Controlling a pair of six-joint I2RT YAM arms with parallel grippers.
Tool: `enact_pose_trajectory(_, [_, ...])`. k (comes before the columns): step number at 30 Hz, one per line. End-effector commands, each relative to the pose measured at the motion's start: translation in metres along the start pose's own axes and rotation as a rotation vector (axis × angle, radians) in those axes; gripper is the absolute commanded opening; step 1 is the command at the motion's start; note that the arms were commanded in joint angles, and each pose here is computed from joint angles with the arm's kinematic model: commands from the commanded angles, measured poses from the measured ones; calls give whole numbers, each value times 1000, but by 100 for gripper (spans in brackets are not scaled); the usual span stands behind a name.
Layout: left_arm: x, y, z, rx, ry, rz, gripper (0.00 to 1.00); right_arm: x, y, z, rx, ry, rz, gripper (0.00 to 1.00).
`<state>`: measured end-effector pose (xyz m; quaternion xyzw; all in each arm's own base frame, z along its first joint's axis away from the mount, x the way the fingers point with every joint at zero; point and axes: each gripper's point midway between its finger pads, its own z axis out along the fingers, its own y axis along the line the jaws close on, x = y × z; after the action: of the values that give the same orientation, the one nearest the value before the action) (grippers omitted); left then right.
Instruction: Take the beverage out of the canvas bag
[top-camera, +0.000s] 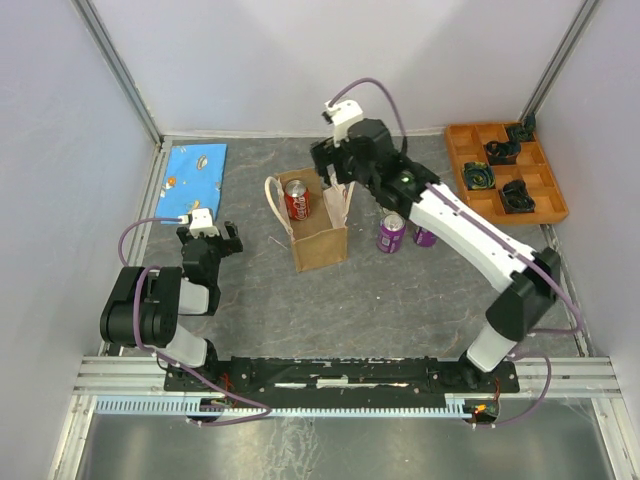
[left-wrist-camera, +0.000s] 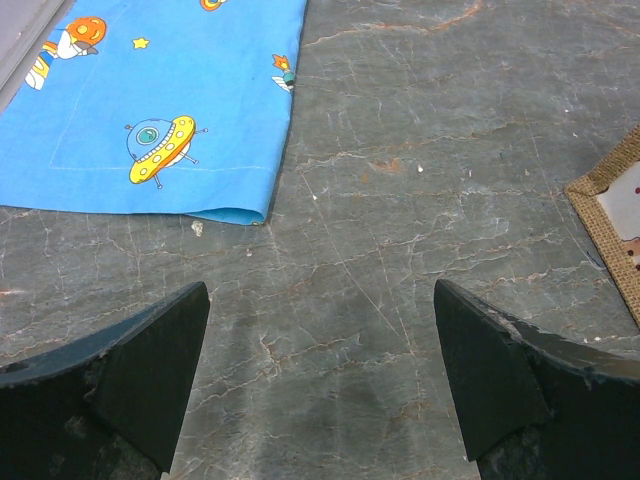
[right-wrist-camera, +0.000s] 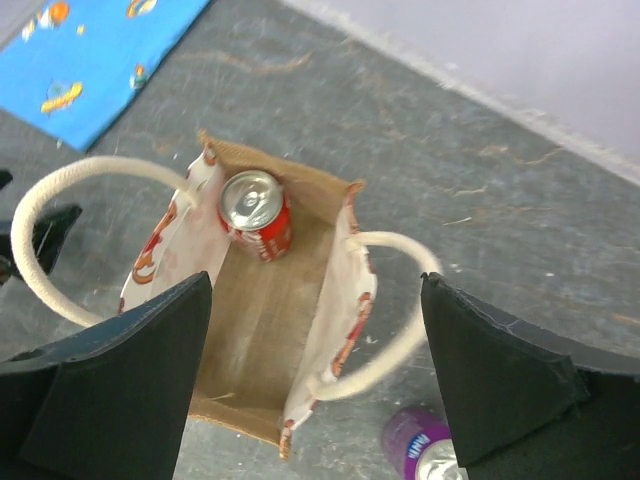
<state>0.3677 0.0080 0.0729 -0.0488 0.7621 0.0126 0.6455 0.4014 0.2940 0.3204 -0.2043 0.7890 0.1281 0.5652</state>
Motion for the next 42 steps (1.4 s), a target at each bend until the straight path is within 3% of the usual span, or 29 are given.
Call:
enact_pose_trajectory(1, [-20,1,5,-5,-63,37,99,1,34,17,-102,29,-43,92])
enact_pose_trajectory(16, [-19,0,5,-3,-62,37,99,63,76,89,-138,177,-11,92])
enact_pose_trajectory(28, [-19,1,5,-5,-62,37,99,89,80,127,-99,201,-15,99])
enact_pose_trajectory(42, [-19,0,5,-4,-62,37,99,118,84,165,-76,212,-37,99])
